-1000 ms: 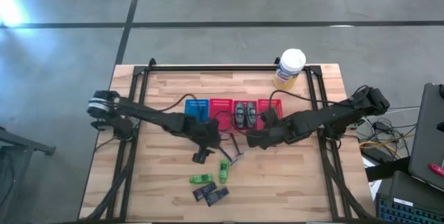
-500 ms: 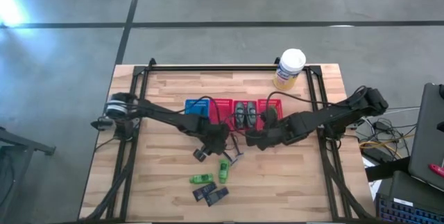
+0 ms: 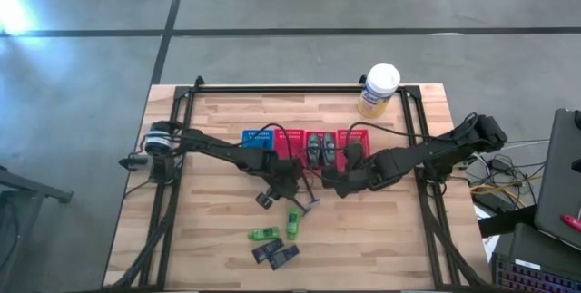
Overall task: Pick & Place Travel size toiletries
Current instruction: Put the blue razor into the blue bin
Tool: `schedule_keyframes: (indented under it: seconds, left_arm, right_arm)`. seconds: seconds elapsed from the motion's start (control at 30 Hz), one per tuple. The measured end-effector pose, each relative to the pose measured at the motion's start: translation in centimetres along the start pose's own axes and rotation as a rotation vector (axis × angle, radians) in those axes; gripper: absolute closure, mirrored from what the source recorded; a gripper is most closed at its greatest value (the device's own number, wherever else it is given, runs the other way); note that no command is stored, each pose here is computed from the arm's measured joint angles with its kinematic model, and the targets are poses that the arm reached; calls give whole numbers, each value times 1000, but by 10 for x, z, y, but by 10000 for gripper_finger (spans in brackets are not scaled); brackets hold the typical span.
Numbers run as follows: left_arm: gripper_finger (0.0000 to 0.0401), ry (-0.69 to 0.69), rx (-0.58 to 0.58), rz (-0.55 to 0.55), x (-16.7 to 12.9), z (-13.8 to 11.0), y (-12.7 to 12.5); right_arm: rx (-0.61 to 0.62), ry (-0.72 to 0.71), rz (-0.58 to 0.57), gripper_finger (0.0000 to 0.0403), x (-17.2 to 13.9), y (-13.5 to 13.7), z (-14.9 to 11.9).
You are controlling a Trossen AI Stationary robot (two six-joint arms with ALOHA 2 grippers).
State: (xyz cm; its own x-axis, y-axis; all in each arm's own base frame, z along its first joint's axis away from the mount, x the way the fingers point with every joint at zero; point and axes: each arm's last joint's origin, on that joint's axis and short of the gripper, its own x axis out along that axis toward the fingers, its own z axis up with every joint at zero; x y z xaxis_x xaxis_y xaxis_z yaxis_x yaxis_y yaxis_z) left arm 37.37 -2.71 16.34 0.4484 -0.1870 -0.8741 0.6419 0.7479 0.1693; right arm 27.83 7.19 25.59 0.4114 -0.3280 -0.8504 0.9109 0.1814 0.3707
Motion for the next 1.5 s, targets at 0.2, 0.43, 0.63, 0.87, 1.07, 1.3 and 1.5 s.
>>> schedule_keyframes:
  seconds: [0.2, 0.43, 0.63, 0.87, 1.07, 1.3, 1.5]
  left_arm:
    - [250, -12, -9, -31, 6, -2, 0]
    - [259, 4, -45, -56, 16, -5, -1]
    - [331, 5, -58, -61, 15, -5, -2]
    - [379, -1, -134, -45, 11, -4, -1]
    - [375, -12, -256, 31, -9, 2, 0]
    - [375, -71, -459, 82, -48, 13, -5]
    - [375, -131, -809, 207, -92, 13, -22]
  right_arm:
    - [20, 0, -5, 117, 2, -2, -1]
    - [24, 0, -5, 134, 2, -2, -1]
    - [20, -1, -12, 148, 3, -3, -1]
    - [7, 0, -13, 163, 3, -3, -1]
    - [-5, 2, -19, 174, 3, -4, -1]
    - [-39, 14, -22, 184, 3, -4, -2]
    - [-52, 13, -33, 177, 2, -5, -1]
